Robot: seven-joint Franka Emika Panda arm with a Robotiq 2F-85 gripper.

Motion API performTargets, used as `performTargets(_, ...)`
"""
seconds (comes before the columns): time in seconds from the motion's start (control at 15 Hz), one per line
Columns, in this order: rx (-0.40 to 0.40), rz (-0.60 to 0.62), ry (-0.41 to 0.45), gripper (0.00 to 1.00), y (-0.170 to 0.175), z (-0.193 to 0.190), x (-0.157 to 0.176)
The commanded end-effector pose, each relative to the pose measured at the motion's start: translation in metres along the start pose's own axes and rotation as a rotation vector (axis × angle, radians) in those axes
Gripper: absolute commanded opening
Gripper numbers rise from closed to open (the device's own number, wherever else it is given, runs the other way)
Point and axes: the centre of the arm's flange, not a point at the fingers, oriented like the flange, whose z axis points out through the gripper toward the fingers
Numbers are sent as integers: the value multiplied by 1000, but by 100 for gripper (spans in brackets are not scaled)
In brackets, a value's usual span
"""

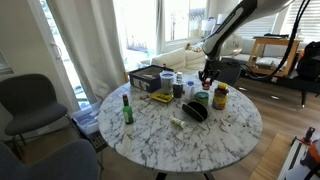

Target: Remove the bottle with a red lid from the white bottle with blue lid and place it on top of the bottle with a green lid

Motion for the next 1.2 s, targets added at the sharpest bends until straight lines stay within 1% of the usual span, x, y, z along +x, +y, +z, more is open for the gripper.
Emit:
performTargets(0.0, 11, 33, 16, 24, 7, 14, -6)
performTargets(0.33, 24, 22, 28, 24, -5, 21, -11)
performTargets(0.73, 19, 1, 9, 24, -14, 28, -15)
performTargets(0.8, 21, 0, 9, 74, -14, 29, -15)
performTargets(0.87, 21, -1, 10, 75, -14, 29, -15)
performTargets(1.0, 28, -6, 32, 88, -17, 24, -12)
performTargets(1.07, 38, -9, 52, 95, -19, 10, -9)
performTargets(1.13, 41, -13, 68, 100, -20, 2, -7)
